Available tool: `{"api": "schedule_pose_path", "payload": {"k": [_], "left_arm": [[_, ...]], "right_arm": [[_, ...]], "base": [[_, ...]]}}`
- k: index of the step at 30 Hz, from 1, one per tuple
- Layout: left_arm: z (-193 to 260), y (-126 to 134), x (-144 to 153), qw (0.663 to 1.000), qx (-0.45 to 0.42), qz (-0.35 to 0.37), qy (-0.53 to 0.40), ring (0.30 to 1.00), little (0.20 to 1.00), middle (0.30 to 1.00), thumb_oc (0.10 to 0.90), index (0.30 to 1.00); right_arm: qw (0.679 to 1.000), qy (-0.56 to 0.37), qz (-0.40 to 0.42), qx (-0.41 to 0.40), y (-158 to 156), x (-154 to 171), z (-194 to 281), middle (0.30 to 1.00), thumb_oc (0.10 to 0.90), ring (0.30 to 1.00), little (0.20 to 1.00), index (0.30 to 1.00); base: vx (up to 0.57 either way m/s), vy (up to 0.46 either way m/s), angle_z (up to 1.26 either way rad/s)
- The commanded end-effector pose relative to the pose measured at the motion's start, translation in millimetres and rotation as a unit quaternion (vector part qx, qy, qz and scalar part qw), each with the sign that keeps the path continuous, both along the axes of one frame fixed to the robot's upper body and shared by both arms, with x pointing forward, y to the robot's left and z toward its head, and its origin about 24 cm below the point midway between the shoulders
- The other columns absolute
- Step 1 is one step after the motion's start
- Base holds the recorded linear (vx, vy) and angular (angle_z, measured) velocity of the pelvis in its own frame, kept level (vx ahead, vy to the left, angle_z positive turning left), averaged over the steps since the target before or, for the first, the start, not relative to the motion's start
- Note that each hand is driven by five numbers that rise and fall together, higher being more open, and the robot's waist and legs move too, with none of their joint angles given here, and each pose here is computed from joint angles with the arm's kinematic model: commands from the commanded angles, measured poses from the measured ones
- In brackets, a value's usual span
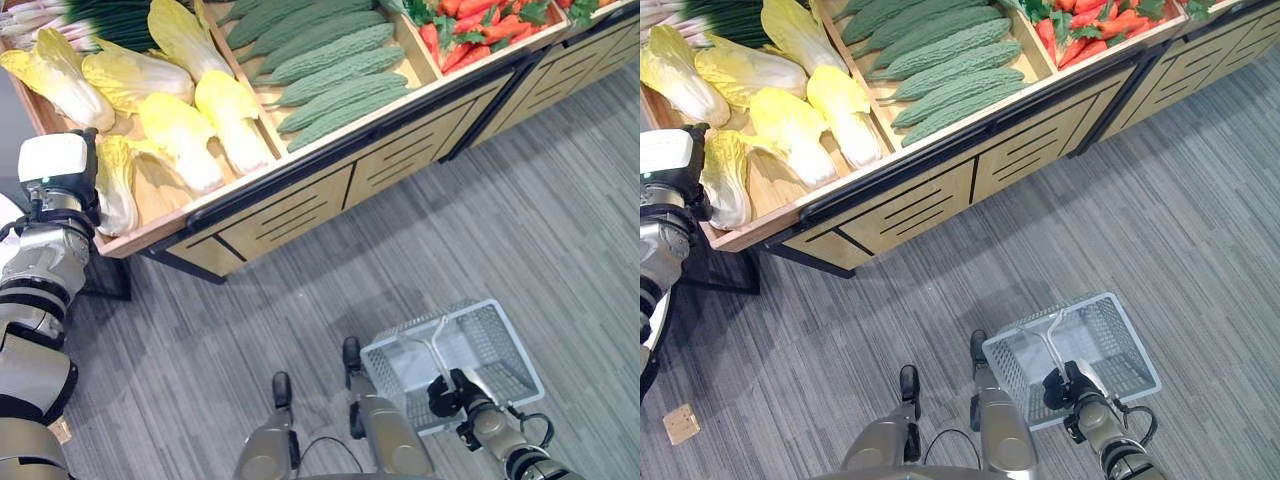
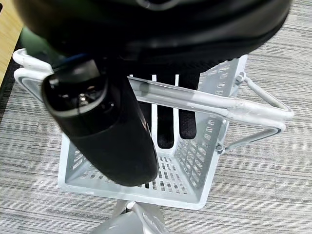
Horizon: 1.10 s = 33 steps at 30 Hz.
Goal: Get the vegetables into the basket
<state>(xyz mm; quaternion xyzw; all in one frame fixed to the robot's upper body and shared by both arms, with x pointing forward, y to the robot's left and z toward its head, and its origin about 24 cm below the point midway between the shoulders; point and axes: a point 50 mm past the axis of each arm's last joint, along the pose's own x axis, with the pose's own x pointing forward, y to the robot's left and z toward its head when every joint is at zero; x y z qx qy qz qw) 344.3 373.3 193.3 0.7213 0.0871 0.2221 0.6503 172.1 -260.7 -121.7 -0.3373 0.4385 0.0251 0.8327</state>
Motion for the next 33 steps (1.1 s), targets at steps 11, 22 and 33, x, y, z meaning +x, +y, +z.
{"api": "schedule_pose_path", "payload": {"k": [11, 22, 33], "left_arm": [[22.7, 5.3, 0.1, 0.999, 0.004, 0.014, -0.041, 0.300, 0.300, 0.300, 0.400, 0.300], [12.1, -22.5, 4.4, 0.994, -0.026, -0.062, -0.087, 0.300, 0.300, 0.300, 0.400, 0.300], [15.8, -39.0, -24.3, 0.973, -0.057, -0.134, -0.182, 0.300, 0.300, 0.300, 0.400, 0.300]], "right_arm": [[0.999, 0.036, 0.025, 0.017, 8.3, -19.3, -10.3, 0.300, 0.400, 0.300, 0.300, 0.300], [0.999, 0.038, 0.029, 0.022, 13.5, -24.9, -13.1, 0.300, 0.400, 0.300, 0.300, 0.300], [0.996, 0.089, -0.007, 0.019, 4.7, -58.7, -23.4, 0.300, 0.400, 0.300, 0.300, 0.300]], "base": [[0.00, 0.004, 0.03], [0.00, 0.000, 0.00], [0.01, 0.002, 0.08]]}}
